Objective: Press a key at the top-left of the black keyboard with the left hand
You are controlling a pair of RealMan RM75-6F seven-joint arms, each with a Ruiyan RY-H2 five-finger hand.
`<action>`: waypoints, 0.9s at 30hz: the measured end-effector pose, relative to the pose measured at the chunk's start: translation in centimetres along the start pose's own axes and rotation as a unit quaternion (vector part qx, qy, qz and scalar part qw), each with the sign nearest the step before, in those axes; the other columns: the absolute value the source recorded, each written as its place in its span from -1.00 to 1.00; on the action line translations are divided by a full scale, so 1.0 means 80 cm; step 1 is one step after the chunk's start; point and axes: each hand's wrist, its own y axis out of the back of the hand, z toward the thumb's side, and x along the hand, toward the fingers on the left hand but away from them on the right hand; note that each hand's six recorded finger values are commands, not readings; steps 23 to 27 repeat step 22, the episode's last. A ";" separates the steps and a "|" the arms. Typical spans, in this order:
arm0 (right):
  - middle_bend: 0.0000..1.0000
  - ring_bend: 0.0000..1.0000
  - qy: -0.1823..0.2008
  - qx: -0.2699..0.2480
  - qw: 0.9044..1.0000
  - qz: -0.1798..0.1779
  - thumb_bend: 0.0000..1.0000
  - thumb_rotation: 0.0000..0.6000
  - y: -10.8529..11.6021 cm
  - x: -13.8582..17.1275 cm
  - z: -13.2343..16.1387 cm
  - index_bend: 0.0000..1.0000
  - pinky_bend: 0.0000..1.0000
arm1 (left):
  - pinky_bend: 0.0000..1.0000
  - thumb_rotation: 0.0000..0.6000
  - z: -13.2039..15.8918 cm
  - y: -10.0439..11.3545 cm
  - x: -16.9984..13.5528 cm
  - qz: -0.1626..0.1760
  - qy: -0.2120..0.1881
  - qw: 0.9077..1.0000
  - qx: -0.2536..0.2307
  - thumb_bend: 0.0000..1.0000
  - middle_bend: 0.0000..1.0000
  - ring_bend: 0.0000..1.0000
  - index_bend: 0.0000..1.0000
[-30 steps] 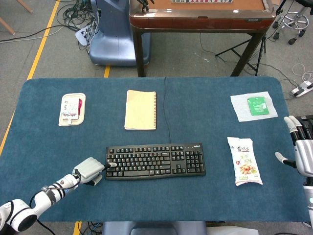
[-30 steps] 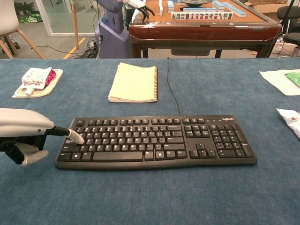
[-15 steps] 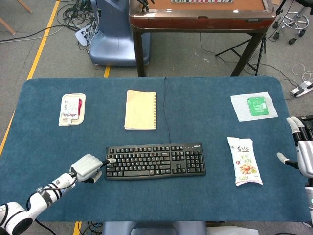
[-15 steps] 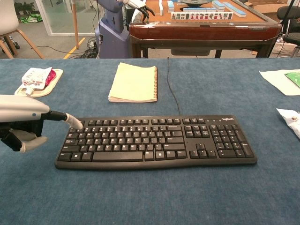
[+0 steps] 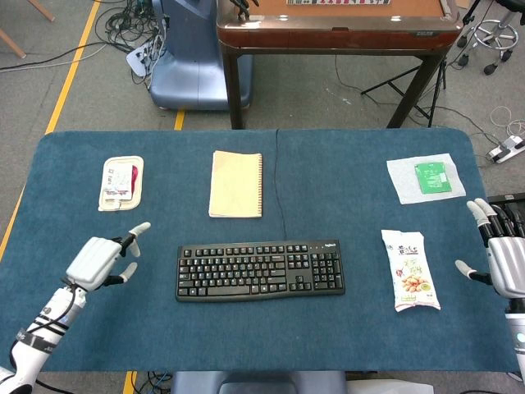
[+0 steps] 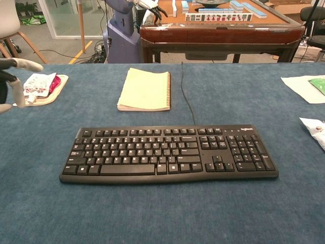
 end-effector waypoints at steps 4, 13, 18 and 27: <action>-0.93 -0.87 0.020 -0.006 1.000 0.012 -0.95 1.00 -0.003 0.000 0.007 -1.00 -0.93 | -0.60 -0.06 -0.030 0.011 -0.026 0.047 0.047 0.998 0.000 -0.55 -0.77 -0.73 -0.91; -0.93 -0.87 0.043 -0.017 0.999 0.017 -0.95 1.00 -0.006 0.000 0.016 -1.00 -0.93 | -0.79 -0.29 -0.069 0.014 -0.095 0.083 0.135 0.987 0.004 -0.56 -0.83 -0.77 -0.93; -0.93 -0.87 0.044 -0.021 0.999 0.013 -0.95 1.00 -0.007 0.002 0.017 -1.00 -0.93 | -0.79 -0.25 -0.068 0.014 -0.121 0.091 0.157 0.983 -0.003 -0.56 -0.83 -0.77 -0.93; -0.93 -0.87 0.044 -0.025 0.999 0.013 -0.95 1.00 -0.009 0.002 0.016 -1.00 -0.93 | -0.79 -0.20 -0.065 0.014 -0.130 0.099 0.162 0.982 -0.004 -0.56 -0.83 -0.77 -0.93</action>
